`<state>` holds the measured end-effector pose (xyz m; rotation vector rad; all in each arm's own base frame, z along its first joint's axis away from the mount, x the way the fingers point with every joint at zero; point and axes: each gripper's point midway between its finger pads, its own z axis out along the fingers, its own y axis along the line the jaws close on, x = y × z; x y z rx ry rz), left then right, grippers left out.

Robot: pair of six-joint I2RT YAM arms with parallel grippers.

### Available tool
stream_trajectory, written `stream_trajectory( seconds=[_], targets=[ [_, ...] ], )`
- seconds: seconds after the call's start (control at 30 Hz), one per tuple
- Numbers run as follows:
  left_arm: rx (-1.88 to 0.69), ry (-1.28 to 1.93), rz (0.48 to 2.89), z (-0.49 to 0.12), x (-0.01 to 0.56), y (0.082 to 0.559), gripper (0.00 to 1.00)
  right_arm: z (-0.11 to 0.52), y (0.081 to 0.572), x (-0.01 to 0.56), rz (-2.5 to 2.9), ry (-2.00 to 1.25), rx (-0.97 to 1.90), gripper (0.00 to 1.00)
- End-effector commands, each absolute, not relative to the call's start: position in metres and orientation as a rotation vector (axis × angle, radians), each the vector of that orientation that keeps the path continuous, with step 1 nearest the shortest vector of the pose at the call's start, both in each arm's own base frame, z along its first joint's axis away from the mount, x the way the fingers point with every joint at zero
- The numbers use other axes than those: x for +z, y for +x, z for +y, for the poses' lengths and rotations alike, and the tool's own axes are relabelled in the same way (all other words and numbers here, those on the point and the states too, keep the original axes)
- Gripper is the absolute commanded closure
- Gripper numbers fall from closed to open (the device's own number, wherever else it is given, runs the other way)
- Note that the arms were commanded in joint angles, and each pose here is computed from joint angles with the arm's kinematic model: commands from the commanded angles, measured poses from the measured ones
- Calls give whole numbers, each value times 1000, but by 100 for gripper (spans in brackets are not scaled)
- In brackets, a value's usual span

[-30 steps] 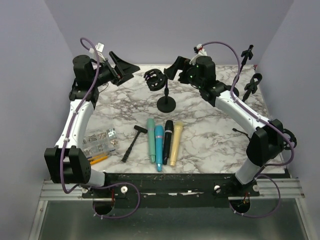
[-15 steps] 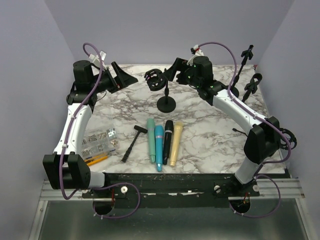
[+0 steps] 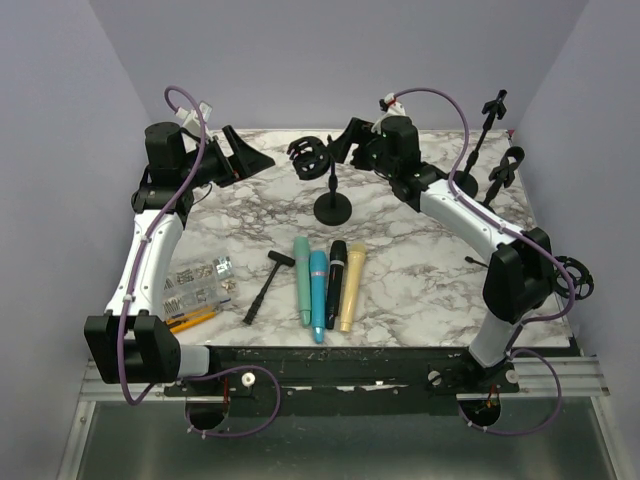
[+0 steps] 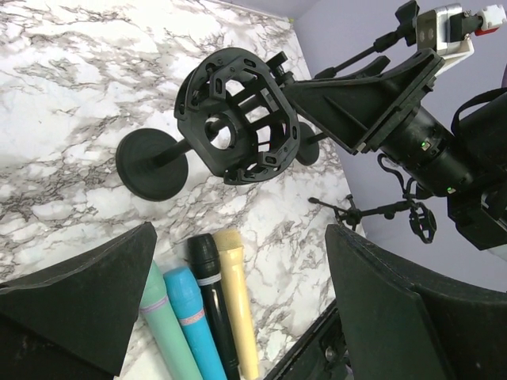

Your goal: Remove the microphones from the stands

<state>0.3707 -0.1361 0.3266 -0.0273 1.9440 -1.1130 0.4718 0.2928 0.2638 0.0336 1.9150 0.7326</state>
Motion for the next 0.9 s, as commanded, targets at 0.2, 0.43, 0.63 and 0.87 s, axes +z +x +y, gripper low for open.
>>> stream_trajectory(
  seconds=[0.2,0.43,0.63,0.87],
  targets=[
    [-1117,-11,1940,-138,326,370,9,267,450,170,2113,87,594,21],
    [-1141,-5,1926,-140,329,367,9,259,433,131,2189,108,575,21],
    [-1142,-4,1917,-140,331,366,9,257,433,116,2226,108,545,21],
    [-1146,-5,1911,-141,333,365,9,251,420,87,2285,119,522,21]
  ],
)
